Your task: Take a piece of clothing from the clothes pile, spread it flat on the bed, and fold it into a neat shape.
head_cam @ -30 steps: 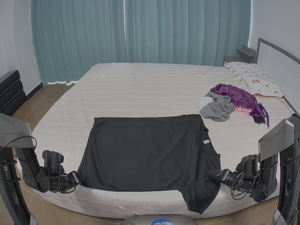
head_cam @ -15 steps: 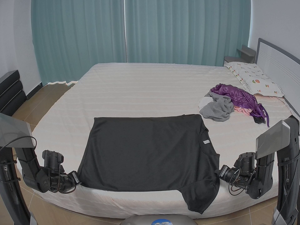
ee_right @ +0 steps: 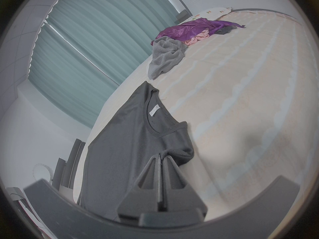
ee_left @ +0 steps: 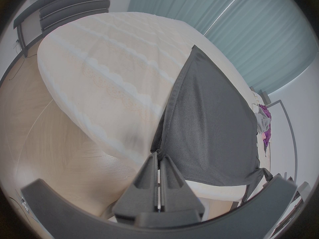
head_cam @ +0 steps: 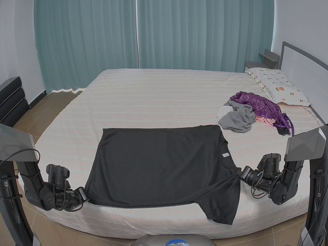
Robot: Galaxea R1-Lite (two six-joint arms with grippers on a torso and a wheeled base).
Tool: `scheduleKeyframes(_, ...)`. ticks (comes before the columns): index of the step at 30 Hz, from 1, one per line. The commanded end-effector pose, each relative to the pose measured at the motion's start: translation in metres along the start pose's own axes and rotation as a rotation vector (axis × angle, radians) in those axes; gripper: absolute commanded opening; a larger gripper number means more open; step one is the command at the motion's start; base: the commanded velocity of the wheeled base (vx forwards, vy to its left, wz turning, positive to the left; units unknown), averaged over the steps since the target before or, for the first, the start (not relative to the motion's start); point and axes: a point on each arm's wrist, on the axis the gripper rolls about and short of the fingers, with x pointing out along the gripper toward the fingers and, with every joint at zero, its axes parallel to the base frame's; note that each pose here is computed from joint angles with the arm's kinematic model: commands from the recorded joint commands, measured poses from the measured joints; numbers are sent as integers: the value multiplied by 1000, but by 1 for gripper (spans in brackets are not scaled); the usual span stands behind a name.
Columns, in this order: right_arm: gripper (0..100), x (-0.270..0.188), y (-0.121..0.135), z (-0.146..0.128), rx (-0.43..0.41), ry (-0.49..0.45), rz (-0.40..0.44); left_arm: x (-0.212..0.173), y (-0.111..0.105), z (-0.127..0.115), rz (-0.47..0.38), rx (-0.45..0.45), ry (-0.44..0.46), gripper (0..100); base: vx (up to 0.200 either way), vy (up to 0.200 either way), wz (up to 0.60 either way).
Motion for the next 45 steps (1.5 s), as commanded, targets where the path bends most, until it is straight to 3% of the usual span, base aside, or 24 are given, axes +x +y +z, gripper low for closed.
scheduleKeyframes(1, 0, 11, 6, 8, -20, -18, 21, 0, 0, 0, 1, -1, -1, 0, 0, 0, 0)
scheduleKeyframes(8, 0, 26, 1, 6, -90, 0, 16, 0, 0, 0, 0, 0, -1, 0, 0, 0, 0)
scheduleKeyframes(9, 100, 26, 1, 6, -90, 0, 16, 0, 0, 0, 0, 0, -1, 0, 0, 0, 0)
scheduleKeyframes(13, 100, 31, 0, 11, -87, -22, 24, 0, 0, 0, -1, 0, 0, 0, 0, 0, 0)
scheduleKeyframes(21, 100, -7, 5, 25, -65, -3, 80, 0, 0, 0, -1, 0, 0, 0, 0, 0, 0)
scheduleKeyframes(26, 100, -40, -4, 3, -61, 140, 94, 0, 0, 0, 0, 0, -1, 0, 0, 0, 0)
scheduleKeyframes(32, 100, -48, -15, -27, -76, 242, 105, 0, 0, 0, -1, 0, 0, 0, 0, 0, 0)
scheduleKeyframes(39, 100, -41, -14, -48, -128, 287, 116, 0, 0, 0, -1, 0, 0, 0, 0, 0, 0)
scheduleKeyframes(45, 100, -39, -15, -50, -166, 284, 114, 0, 0, 0, -1, 1, -2, 0, 0, 0, 0)
